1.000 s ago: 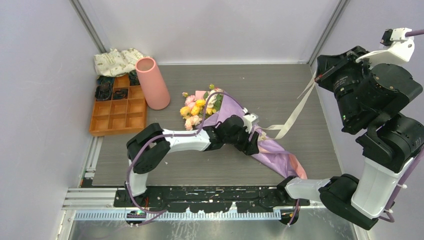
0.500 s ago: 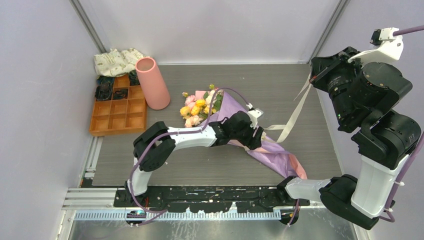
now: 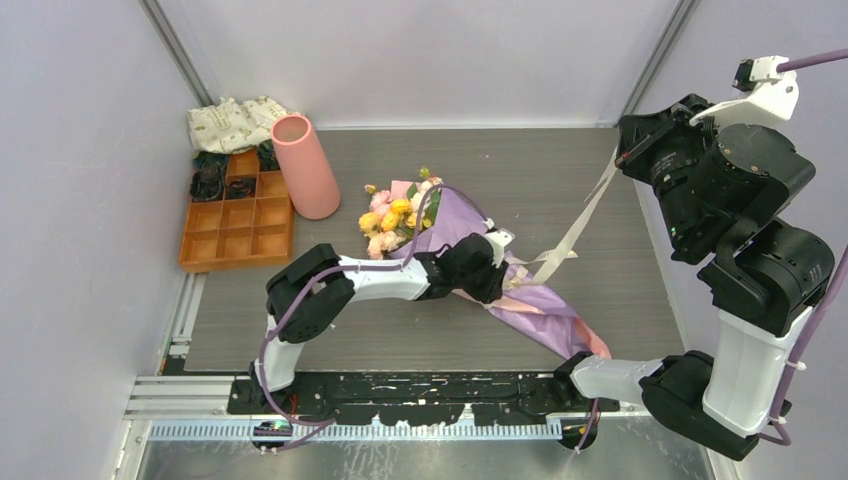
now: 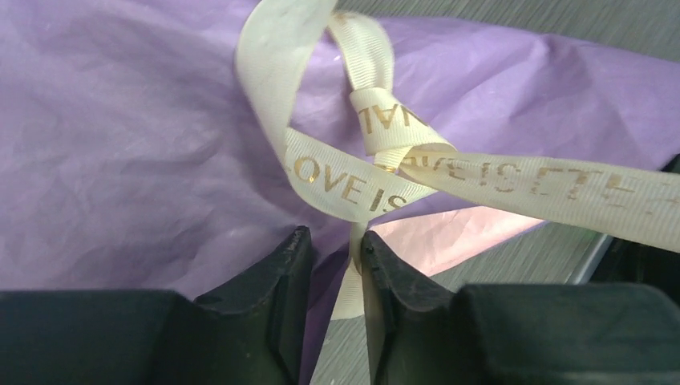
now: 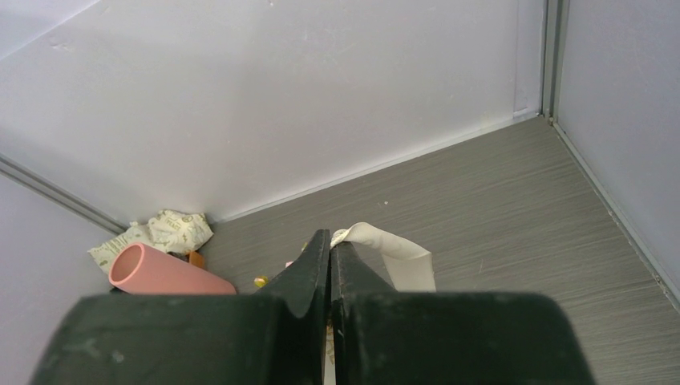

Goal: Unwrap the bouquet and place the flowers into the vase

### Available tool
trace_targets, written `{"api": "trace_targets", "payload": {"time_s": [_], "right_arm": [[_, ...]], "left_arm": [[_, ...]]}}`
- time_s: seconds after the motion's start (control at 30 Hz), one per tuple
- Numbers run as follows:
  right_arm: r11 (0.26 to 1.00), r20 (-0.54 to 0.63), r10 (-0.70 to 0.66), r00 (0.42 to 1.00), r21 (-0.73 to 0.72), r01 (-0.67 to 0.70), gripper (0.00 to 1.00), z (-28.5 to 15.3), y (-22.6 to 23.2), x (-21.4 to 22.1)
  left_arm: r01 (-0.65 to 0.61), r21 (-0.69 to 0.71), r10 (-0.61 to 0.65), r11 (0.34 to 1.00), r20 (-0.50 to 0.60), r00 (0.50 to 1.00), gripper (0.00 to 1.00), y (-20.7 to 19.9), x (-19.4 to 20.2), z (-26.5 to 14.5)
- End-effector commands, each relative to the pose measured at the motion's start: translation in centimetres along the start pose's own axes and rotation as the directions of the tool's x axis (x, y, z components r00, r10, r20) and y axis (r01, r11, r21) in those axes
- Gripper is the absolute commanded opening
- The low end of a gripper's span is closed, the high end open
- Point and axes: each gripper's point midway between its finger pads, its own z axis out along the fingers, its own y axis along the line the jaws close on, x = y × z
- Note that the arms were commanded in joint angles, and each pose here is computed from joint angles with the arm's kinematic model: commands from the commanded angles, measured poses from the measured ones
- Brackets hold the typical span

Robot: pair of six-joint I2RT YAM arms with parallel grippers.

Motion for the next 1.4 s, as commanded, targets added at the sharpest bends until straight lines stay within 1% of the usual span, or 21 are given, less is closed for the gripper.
{"api": "trace_targets", "payload": {"time_s": [0.0,0.13,0.23,0.33,0.37,0.47,0.53,0.6,0.67,0.7,0.83,0.9,0.93,1.0,1.13,1.37], "right_arm": [[1.000,0.023,0.024,0.999,-0.009,-0.024,0.08,0.1,0.3,-0.3],[1.000,-0.013,0.008,1.000,0.005,-0.008,0.10,1.0,0.3,1.5],[1.000,-0.054,-0.008,0.999,0.009,0.008,0.13,1.8,0.6,3.1],[0.999,-0.099,-0.024,0.995,0.018,0.026,0.23,2.6,0.6,5.2],[0.999,-0.117,-0.033,0.993,0.023,0.036,0.30,2.9,0.6,5.9],[0.998,-0.170,-0.054,0.984,0.029,0.060,0.43,3.6,0.5,8.5],[0.997,-0.204,-0.065,0.977,0.024,0.071,0.51,3.9,0.4,10.1],[0.996,-0.227,-0.073,0.971,0.029,0.081,0.57,4.1,0.2,11.3],[0.996,-0.244,-0.076,0.967,0.031,0.086,0.67,4.3,0.0,12.4],[0.996,-0.251,-0.076,0.965,0.030,0.087,0.69,4.4,-0.1,12.8],[0.996,-0.279,-0.072,0.958,0.038,0.086,0.70,4.5,-0.4,14.3],[0.995,-0.294,-0.072,0.953,0.048,0.090,0.70,4.4,-0.8,15.1],[0.994,-0.298,-0.071,0.952,0.053,0.091,0.70,4.3,-1.0,15.3],[0.994,-0.298,-0.069,0.952,0.064,0.092,0.70,4.0,-1.6,15.6],[0.992,-0.283,-0.069,0.957,0.079,0.095,0.70,3.3,-2.6,15.4],[0.990,-0.295,-0.077,0.952,0.091,0.108,0.70,3.3,-3.1,16.2]], "left_arm": [[0.026,-0.064,-0.022,0.998,0.069,0.997,0.28,0.7,-1.1,-3.1],[0.051,-0.166,-0.029,0.985,0.131,0.991,0.22,2.5,-1.3,-7.3],[0.059,-0.227,-0.022,0.972,0.162,0.986,0.19,3.7,-1.2,-10.7],[0.062,-0.288,-0.011,0.956,0.174,0.985,0.19,4.7,-0.9,-14.0],[0.068,-0.311,-0.010,0.948,0.187,0.982,0.19,5.1,-0.8,-15.1],[0.092,-0.347,-0.005,0.934,0.244,0.970,0.19,5.8,-1.2,-18.6],[0.107,-0.360,-0.007,0.927,0.267,0.964,0.21,6.1,-1.1,-20.3],[0.101,-0.329,-0.009,0.939,0.272,0.962,0.25,5.7,-1.0,-20.8],[0.077,-0.276,-0.004,0.958,0.256,0.967,0.30,4.7,-1.0,-20.2],[0.061,-0.246,0.001,0.967,0.245,0.970,0.32,4.1,-1.1,-19.6],[-0.039,-0.098,0.055,0.994,0.165,0.985,0.39,1.2,-1.5,-16.0],[-0.092,-0.009,0.092,0.996,0.133,0.987,0.43,-0.5,-1.6,-14.1],[-0.106,0.011,0.104,0.994,0.122,0.987,0.44,-0.8,-1.7,-13.2],[-0.123,0.034,0.119,0.992,0.093,0.988,0.46,-1.0,-1.3,-11.2],[-0.136,0.056,0.133,0.989,0.064,0.989,0.48,-1.3,-1.1,-8.6],[-0.151,0.078,0.148,0.985,0.047,0.988,0.49,-1.7,-1.7,-6.4]]}}
